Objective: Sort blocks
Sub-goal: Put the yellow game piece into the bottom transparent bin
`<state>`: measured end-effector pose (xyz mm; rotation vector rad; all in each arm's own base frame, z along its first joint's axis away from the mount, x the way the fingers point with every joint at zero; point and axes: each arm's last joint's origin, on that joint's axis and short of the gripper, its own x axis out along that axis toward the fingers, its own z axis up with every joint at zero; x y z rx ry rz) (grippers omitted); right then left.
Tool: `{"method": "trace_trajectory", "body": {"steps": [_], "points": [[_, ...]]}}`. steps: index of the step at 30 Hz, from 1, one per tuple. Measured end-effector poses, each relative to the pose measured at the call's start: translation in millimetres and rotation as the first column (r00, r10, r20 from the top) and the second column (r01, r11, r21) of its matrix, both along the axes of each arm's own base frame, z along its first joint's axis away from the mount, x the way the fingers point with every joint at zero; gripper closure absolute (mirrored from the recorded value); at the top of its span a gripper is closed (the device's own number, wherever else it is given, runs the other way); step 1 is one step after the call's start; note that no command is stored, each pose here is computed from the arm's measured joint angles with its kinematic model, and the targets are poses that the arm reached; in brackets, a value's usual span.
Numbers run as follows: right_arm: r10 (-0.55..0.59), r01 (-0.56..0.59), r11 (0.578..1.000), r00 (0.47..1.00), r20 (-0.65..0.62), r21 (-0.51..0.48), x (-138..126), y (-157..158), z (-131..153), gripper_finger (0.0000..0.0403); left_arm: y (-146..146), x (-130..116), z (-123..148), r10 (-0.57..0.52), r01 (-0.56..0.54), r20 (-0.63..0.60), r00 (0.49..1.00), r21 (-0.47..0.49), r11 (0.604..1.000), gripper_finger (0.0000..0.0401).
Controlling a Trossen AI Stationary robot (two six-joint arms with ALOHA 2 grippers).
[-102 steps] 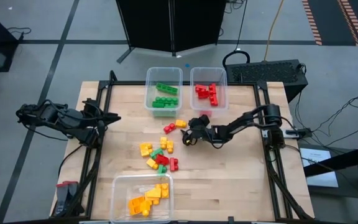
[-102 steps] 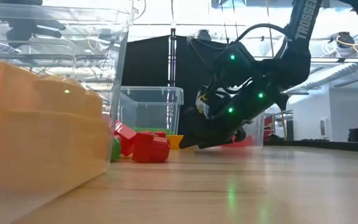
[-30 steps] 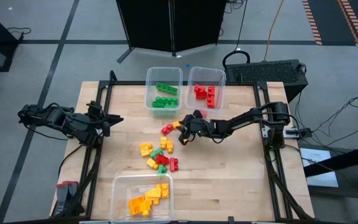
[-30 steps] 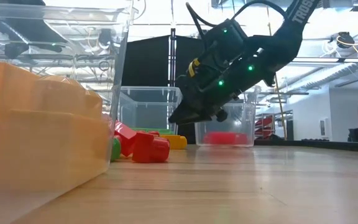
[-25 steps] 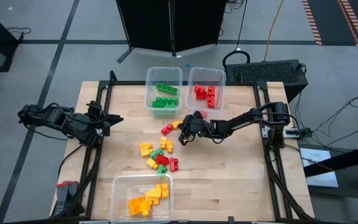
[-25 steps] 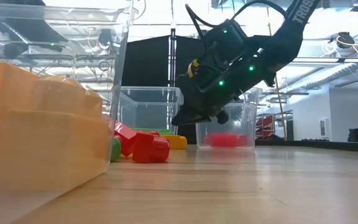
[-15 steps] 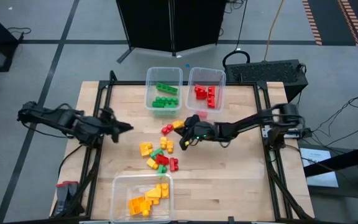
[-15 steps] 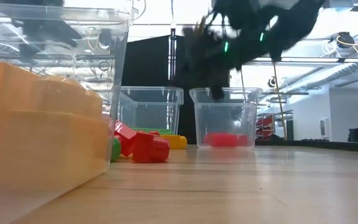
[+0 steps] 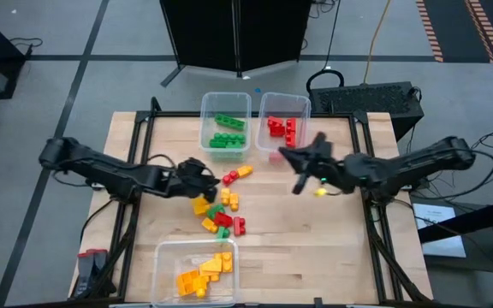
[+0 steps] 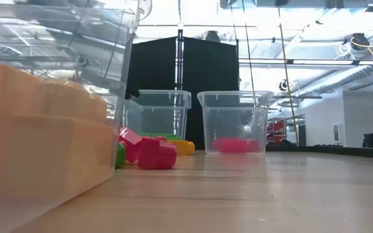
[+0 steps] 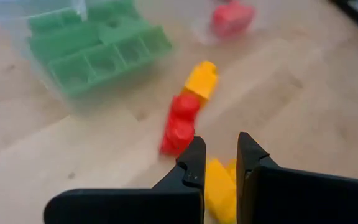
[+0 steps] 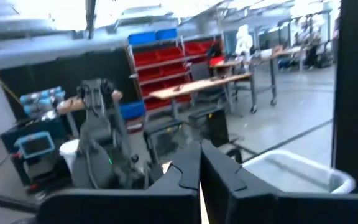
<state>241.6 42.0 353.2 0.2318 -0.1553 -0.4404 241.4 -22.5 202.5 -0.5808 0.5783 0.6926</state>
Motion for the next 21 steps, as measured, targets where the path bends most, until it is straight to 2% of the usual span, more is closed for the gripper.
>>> {"method": "trace_trajectory", "body": {"steps": [5,10,16,21], "points": [[-0.006,0.007,1.000,1.000,0.019,-0.029,-22.5,11.9,13.5,0.0403,13.8,35.3,-13.5,0.079,-0.072,-0.091,0.993,0.079,0.994,0.0401],[0.032,-0.032,0.999,0.999,0.009,-0.033,-23.9,22.8,12.0,0.0403,26.7,62.6,-38.3,0.157,-0.144,-0.163,0.974,0.087,0.986,0.0401],[0.069,-0.070,0.997,0.998,-0.009,-0.039,-21.3,33.0,7.5,0.0403,32.7,81.5,-59.7,0.266,-0.253,-0.118,0.957,0.112,0.961,0.0401],[0.091,-0.091,0.995,0.996,-0.006,-0.034,-22.7,37.7,7.6,0.0403,33.4,96.4,-68.0,0.286,-0.273,-0.086,0.954,0.138,0.952,0.0401]]}}
